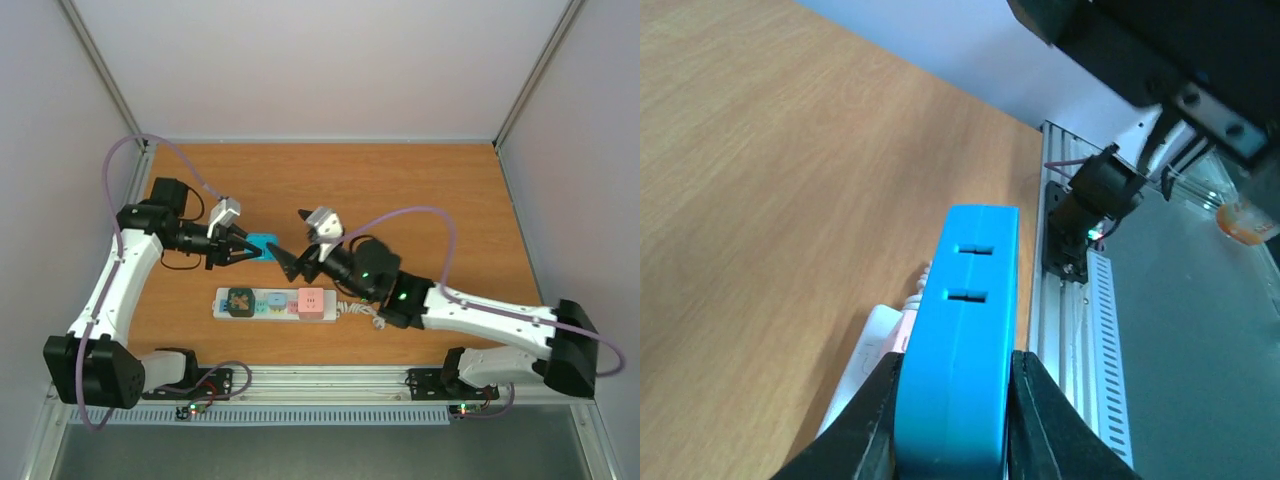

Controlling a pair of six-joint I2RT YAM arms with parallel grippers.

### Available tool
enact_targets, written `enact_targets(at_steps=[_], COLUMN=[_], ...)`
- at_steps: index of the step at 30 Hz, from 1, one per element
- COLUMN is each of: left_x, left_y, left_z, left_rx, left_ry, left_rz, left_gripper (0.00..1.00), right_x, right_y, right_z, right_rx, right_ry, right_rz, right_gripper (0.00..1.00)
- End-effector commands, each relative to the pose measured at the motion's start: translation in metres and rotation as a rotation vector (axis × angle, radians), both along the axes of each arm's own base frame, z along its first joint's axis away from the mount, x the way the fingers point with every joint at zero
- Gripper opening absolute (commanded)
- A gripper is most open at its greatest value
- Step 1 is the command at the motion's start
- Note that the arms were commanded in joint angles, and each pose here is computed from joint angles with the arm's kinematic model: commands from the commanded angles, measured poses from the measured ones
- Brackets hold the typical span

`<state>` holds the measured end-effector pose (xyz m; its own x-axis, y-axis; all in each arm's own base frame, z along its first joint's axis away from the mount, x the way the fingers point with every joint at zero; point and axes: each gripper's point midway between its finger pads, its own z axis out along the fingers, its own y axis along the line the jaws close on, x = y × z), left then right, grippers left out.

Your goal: Insert the plug

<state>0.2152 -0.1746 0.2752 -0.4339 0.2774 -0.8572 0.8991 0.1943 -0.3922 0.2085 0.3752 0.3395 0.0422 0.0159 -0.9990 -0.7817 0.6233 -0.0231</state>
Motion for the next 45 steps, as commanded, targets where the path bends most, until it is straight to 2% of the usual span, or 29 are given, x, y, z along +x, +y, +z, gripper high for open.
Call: enact_targets(at_steps=[1,6,13,18,26,33,40,41,44,45], left_x=[-0.020,-0.027,-0.033,-0.039,-0.044,-0.046,-0.045,-0.045,-0.045,-0.045], left_y=[-0.001,-0.002,-0.003,-0.004,-0.003,-0.003,-0.003,-0.003,-0.003,-0.003], left_z=[0.009,0.008,0.014,0.014,0.015,0.016,0.016,0.017,0.017,0.017], left_rx=[-0.030,-0.039,-0.044,-0.036,-0.021,-0.018,-0.018,-0.017,-0.012,-0.012], left_ry=[-0.056,-0.084,-0.098,-0.105,-0.117,-0.122,-0.117,-0.120,-0.122,-0.124], left_rz=[-0.105,-0.137,-0.139,-0.144,-0.142,-0.141,-0.142,-0.142,-0.140,-0.140], left_gripper=[0.01,0.01,0.01,0.01,0.01,0.01,0.01,0.01,0.01,0.01], right_x=[-0.040,-0.032,-0.031,-0.030,-0.023,-0.033,-0.038,-0.039,-0.040,-0.040], right_y=[0.000,0.002,0.017,0.025,0.021,0.018,0.018,0.018,0.020,0.021], right_z=[-0.046,-0.049,-0.050,-0.046,-0.026,-0.018,-0.006,-0.006,-0.007,-0.009], right_rx=[-0.019,-0.031,-0.063,-0.050,-0.007,-0.004,0.010,0.009,0.003,0.001], right_ry=[0.366,0.444,0.469,0.475,0.450,0.457,0.455,0.455,0.466,0.472], right_rz=[0.346,0.417,0.479,0.524,0.521,0.564,0.596,0.600,0.613,0.612], right_gripper=[0.95,0.90,0.84,0.75,0.52,0.31,0.30,0.27,0.05,0.02])
